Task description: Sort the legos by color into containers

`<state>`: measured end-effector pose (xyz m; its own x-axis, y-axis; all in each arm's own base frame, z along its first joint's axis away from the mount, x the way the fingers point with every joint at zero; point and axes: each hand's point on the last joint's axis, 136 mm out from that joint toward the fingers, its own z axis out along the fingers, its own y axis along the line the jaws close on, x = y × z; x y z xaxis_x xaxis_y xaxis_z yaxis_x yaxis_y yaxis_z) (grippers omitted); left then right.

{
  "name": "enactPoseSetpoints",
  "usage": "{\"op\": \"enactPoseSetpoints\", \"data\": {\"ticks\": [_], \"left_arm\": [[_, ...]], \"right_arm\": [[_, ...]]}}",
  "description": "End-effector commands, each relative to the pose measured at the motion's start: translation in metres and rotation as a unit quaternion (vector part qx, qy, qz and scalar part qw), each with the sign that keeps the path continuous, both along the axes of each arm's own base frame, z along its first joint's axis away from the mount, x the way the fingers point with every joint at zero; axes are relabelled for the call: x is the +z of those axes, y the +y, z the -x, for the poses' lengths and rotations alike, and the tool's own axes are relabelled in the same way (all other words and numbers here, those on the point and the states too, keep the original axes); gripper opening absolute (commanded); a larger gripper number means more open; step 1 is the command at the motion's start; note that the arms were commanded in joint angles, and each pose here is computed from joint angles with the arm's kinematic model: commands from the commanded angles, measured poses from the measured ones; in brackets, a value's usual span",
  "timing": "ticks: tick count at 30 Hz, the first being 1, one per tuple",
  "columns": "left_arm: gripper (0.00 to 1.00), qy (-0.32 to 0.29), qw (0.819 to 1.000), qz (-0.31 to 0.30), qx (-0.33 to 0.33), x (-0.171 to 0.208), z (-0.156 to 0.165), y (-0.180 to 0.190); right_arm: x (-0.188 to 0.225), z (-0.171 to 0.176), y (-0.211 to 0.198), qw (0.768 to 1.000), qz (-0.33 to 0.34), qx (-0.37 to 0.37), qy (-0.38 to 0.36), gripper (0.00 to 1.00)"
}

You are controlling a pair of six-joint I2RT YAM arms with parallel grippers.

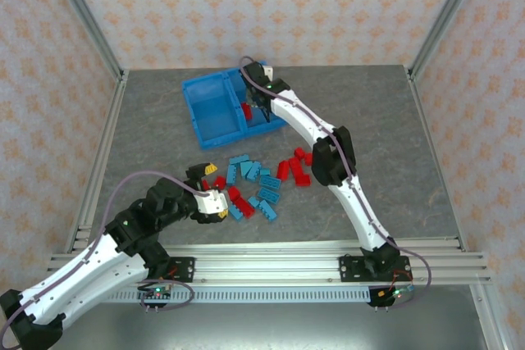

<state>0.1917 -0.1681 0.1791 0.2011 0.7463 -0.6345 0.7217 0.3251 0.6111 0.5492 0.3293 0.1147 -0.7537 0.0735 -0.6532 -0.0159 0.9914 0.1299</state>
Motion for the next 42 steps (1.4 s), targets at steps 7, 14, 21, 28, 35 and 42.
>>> {"op": "enactPoseSetpoints", "data": {"ticks": [7, 14, 21, 28, 35, 42], "left_arm": [[0.99, -0.013, 1.0, 0.006, 0.002, 0.006, -0.003, -0.002], [0.99, -0.012, 1.0, 0.008, 0.001, 0.008, -0.002, -0.002], [0.99, -0.016, 1.0, 0.011, -0.002, 0.01, 0.0, -0.002], [0.99, -0.006, 1.0, 0.007, -0.013, 0.007, 0.0, -0.007], [0.99, -0.01, 1.0, 0.002, -0.002, 0.006, -0.001, -0.001], [0.99, -0.016, 1.0, 0.002, 0.003, 0.007, -0.001, 0.001]], "right_arm": [[0.063, 0.01, 0.007, 0.999, -0.045, 0.004, -0.021, 0.49], [0.109, 0.051, -0.015, 0.999, -0.026, 0.019, -0.015, 0.51], [0.098, 0.149, -0.073, 0.999, -0.018, 0.028, 0.011, 0.52], [0.032, 0.231, -0.08, 0.986, -0.076, 0.013, 0.148, 0.53], [-0.026, 0.243, -0.075, 0.971, -0.109, -0.054, 0.206, 0.53], [-0.058, 0.24, -0.075, 0.966, -0.091, -0.077, 0.227, 0.44]]}}
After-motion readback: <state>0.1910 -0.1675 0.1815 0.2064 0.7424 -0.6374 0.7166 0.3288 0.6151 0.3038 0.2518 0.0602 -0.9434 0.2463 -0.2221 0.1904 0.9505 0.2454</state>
